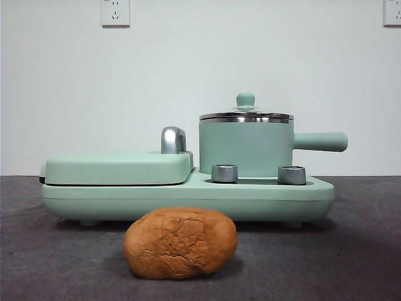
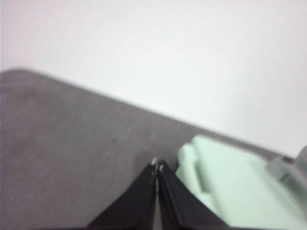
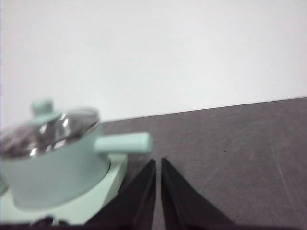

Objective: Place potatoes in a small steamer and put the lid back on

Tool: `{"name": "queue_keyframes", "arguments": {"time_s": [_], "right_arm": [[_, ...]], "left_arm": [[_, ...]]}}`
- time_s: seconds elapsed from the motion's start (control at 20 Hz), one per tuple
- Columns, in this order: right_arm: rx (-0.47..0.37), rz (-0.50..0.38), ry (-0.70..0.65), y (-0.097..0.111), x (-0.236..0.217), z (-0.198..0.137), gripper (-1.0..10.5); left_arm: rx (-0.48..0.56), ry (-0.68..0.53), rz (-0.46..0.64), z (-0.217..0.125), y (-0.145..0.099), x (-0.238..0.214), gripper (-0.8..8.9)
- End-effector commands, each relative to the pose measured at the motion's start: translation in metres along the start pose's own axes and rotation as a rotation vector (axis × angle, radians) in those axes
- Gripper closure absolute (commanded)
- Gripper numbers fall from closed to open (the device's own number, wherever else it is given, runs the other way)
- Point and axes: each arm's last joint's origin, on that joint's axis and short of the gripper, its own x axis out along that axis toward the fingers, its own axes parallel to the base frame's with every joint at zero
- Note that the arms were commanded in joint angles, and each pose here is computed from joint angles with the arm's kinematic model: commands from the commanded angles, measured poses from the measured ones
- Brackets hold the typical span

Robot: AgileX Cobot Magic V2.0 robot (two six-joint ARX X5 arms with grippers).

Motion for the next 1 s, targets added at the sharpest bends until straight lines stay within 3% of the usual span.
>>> {"name": "queue_keyframes", "arguments": {"time_s": [0.05, 0.25, 0.4, 0.7, 1.0], "right_arm": [[0.147, -0.008, -0.047, 0.004, -0.003, 0.019, 9.3], [0.152, -0.023, 0.009, 0.01, -0.006, 0.045, 9.3], [0.11, -0.012, 0.096, 0.015, -0.008, 0.061, 9.3], [-0.059, 0.05, 0.235, 0.023, -0.005, 0.088, 9.3], [-0.241, 0.135, 0.328, 0.03, 0.003, 0.108, 9.3]], "left_arm": [[-0.02, -0.01, -0.036, 0.013, -0.006, -0.002, 8.09], [-0.019, 0.04, -0.053, 0.037, -0.016, -0.003, 8.08], [0.025, 0.104, -0.107, 0.057, -0.025, 0.0, 8.09], [0.197, 0.268, -0.276, 0.086, -0.041, 0.015, 8.09], [0.361, 0.348, -0.371, 0.105, -0.05, 0.031, 8.09]]}}
